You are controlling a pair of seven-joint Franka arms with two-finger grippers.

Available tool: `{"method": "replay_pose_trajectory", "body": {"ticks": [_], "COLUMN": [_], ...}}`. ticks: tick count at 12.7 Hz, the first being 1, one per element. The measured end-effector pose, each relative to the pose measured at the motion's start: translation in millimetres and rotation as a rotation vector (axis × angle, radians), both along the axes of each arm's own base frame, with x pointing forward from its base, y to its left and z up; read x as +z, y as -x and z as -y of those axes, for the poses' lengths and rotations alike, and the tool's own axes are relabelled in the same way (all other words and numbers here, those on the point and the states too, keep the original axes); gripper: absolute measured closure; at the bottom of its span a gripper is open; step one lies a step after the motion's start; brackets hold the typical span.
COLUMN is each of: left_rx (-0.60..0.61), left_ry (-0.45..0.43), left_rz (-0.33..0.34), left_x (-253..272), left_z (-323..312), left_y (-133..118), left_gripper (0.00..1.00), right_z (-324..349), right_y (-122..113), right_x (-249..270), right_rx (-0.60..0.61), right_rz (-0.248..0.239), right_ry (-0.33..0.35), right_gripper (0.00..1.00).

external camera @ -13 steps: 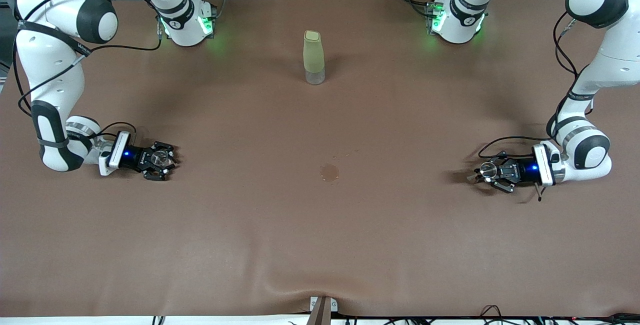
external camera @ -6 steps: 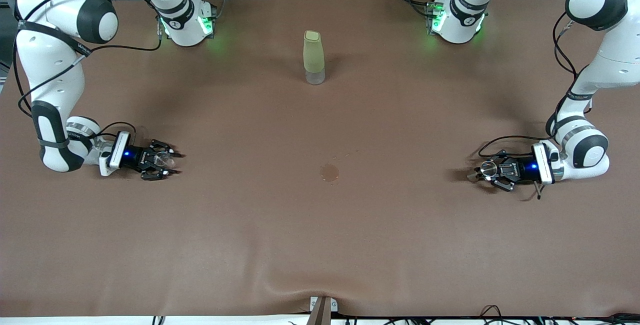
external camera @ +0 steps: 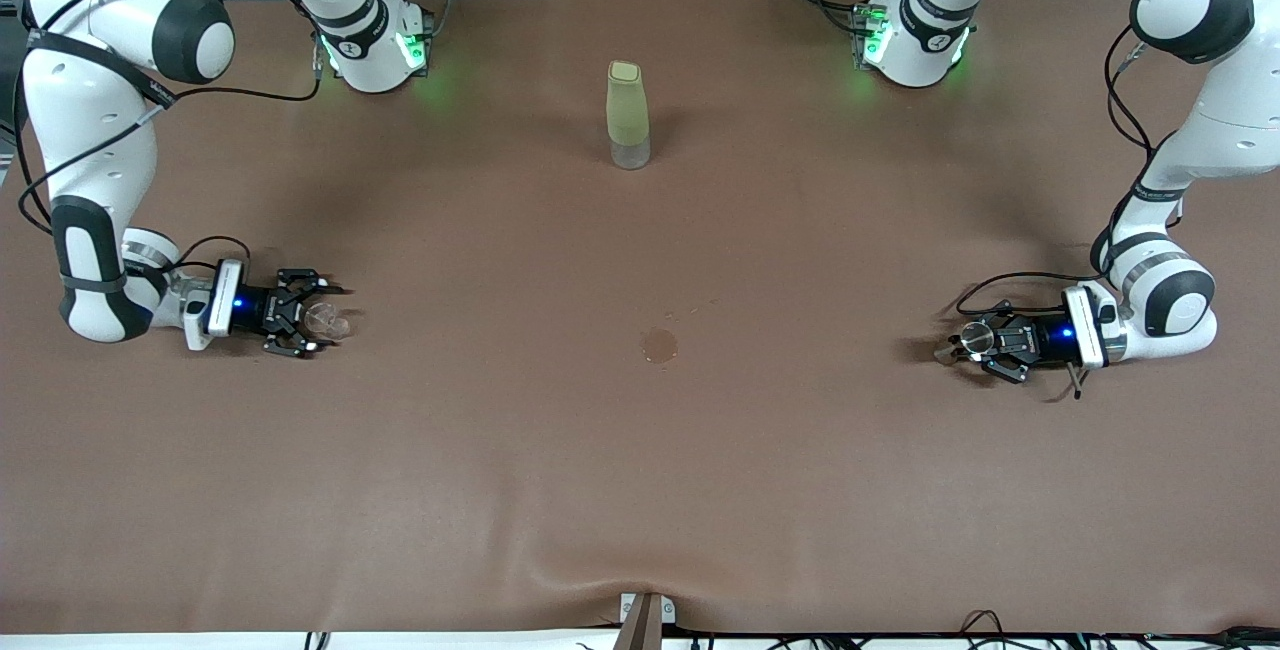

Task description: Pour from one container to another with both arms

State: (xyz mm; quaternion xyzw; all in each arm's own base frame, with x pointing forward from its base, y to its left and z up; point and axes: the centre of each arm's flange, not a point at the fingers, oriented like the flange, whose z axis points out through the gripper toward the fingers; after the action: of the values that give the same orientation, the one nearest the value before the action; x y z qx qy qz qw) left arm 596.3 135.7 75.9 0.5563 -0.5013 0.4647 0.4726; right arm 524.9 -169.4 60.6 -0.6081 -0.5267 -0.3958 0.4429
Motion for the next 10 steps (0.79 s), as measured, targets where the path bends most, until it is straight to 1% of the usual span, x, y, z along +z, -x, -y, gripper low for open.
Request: {"method": "replay_pose_trajectory", "body": {"ticks": [2, 4, 6, 7, 8, 9, 10], "left_rx": [0.002, 0.004, 0.004, 0.004, 0.004, 0.005, 0.006], "left_ry": [-0.003, -0.004, -0.003, -0.003, -0.003, -0.003, -0.006], "left_rz": [0.000, 0.007, 0.007, 0.006, 0.006, 0.005, 0.003], "left_x": [-1, -3, -3, -4, -4, -4, -5], "left_z": [-2, -5, -6, -6, -7, -7, -9], "left_y": [1, 3, 3, 4, 4, 4, 5], "left_gripper": [0.79, 0.79, 0.79, 0.76, 0.75, 0.67, 0.55], "right_z": [15, 28, 36, 39, 42, 45, 48], "right_y": [0, -3, -6, -8, -9, -11, -12], "right_x": [20, 49, 80, 99, 121, 146, 173], "right_rx": [0.005, -0.003, -0.010, -0.013, -0.024, -0.042, -0.065], "right_rz": [-0.096, -0.209, -0.340, -0.408, -0.476, -0.540, -0.593], "right_ry": [0.059, 0.121, 0.192, 0.235, 0.280, 0.326, 0.369], "right_gripper": [0.00, 0.00, 0.00, 0.00, 0.00, 0.00, 0.00]}}
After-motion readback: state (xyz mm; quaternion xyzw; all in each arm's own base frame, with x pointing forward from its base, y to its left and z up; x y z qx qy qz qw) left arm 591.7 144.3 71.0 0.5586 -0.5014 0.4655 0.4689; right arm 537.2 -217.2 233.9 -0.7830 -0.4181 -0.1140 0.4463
